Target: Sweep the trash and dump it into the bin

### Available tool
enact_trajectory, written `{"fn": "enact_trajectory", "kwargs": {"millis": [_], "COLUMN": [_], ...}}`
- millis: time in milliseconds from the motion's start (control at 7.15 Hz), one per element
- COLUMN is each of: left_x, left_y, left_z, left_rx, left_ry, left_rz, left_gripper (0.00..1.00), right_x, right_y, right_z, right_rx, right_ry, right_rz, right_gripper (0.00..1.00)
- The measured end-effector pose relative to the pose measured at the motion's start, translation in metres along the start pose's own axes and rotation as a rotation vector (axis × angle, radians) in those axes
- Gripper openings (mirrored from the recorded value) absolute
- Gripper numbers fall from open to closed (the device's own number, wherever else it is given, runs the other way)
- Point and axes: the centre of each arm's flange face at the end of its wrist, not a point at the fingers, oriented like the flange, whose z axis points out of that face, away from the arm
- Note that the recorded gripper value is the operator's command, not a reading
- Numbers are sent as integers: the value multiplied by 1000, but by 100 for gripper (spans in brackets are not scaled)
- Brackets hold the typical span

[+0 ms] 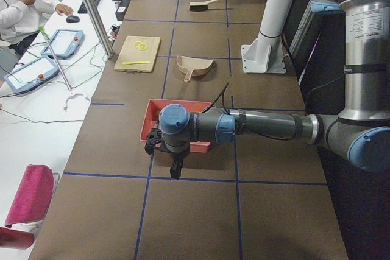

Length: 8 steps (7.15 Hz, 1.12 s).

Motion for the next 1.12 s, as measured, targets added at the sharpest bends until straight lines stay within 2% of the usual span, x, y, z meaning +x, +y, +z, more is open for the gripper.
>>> {"fn": "enact_trajectory", "kwargs": {"millis": [420,699,1119], "left_x": [5,10,12], "left_y": [-17,-26,-28], "left_z": [-6,-12,-14], "left_rx": [18,29,35], "left_ry": [-3,-5,-5], "left_rz": [21,34,42], "left_gripper": [100,100,100], "right_x": [8,7,9], "right_y": [1,-2,-4], "right_z": [10,10,11], "right_rx": [-14,12,20], "right_ry": [-15,-14,-13], "right_rz": [18,-6,-13], "right_gripper": [100,100,100]}}
